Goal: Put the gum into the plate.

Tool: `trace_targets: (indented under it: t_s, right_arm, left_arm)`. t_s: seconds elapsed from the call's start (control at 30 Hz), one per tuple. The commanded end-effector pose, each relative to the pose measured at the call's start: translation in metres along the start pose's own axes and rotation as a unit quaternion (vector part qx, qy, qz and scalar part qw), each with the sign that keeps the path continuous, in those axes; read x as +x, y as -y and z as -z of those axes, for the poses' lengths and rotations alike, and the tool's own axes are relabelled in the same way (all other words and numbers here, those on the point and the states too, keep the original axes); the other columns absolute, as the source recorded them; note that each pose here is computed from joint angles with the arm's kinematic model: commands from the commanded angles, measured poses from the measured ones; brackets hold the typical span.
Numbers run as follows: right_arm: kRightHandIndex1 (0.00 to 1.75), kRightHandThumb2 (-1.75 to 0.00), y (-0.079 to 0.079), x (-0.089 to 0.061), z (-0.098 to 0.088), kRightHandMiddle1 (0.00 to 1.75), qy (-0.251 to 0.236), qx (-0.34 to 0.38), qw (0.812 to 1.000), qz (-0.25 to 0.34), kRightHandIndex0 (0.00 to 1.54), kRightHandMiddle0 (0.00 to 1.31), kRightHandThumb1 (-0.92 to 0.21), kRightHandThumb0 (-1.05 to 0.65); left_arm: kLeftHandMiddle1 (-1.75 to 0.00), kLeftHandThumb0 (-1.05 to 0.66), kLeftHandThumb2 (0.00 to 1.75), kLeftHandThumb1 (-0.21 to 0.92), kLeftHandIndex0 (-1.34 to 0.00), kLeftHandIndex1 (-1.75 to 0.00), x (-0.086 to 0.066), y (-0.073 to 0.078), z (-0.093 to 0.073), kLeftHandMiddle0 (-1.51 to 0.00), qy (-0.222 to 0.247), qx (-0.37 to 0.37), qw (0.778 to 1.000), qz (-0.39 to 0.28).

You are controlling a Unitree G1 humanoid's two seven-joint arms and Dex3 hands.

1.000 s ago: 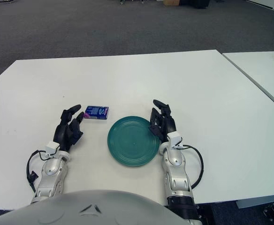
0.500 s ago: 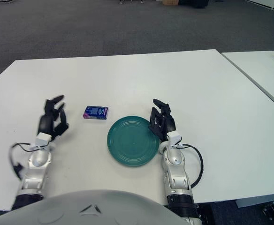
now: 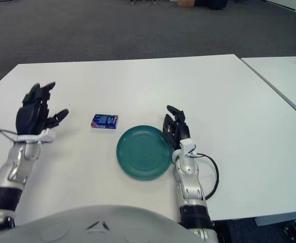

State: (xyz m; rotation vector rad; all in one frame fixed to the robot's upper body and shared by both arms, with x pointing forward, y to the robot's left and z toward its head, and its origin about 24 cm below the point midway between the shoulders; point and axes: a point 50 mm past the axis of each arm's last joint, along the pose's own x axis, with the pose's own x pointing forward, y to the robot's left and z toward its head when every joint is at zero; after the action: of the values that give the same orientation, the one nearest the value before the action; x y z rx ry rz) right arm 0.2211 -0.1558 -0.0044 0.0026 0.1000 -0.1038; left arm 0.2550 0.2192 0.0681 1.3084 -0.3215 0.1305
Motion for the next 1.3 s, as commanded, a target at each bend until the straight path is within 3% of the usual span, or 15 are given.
trace_targets:
  t_s: [0.0,0.27,0.57,0.87,1.27]
  right_arm:
    - [0.03,-0.88,0.000,-0.008,0.025,0.80,-0.063,0.000,0.998,0.004,0.43,0.00,-0.92,-0.57]
    - [0.05,-0.86,-0.002,-0.004,0.026,0.85,-0.056,0.007,0.998,0.005,0.47,0.00,-0.92,-0.57]
    - [0.05,-0.83,-0.003,0.000,0.027,0.90,-0.050,0.015,0.999,0.009,0.49,0.00,-0.92,-0.56]
    - [0.06,-0.82,-0.002,-0.001,0.029,0.92,-0.050,0.027,0.998,0.013,0.51,0.01,-0.92,-0.56]
    - [0.06,-0.85,-0.003,-0.003,0.030,0.91,-0.050,0.026,0.998,0.014,0.50,0.00,-0.92,-0.57]
  left_arm:
    - [0.00,-1.05,0.52,0.92,0.00,-0.54,0.009,0.012,-0.024,-0.13,0.071,0.044,0.994,0.071]
    - [0.00,-1.05,0.52,0.92,0.00,-0.72,0.020,0.028,-0.023,-0.11,0.158,0.078,0.971,0.161]
    - [0.00,-1.05,0.54,0.92,0.00,-0.89,0.027,0.036,-0.019,-0.11,0.188,0.080,0.956,0.210]
    - [-0.01,-1.05,0.45,0.92,0.00,-0.70,0.028,0.047,-0.030,-0.10,0.220,0.061,0.936,0.268]
    - [-0.02,-1.05,0.34,0.92,0.00,-0.76,0.024,0.057,-0.043,-0.14,0.221,-0.015,0.917,0.332]
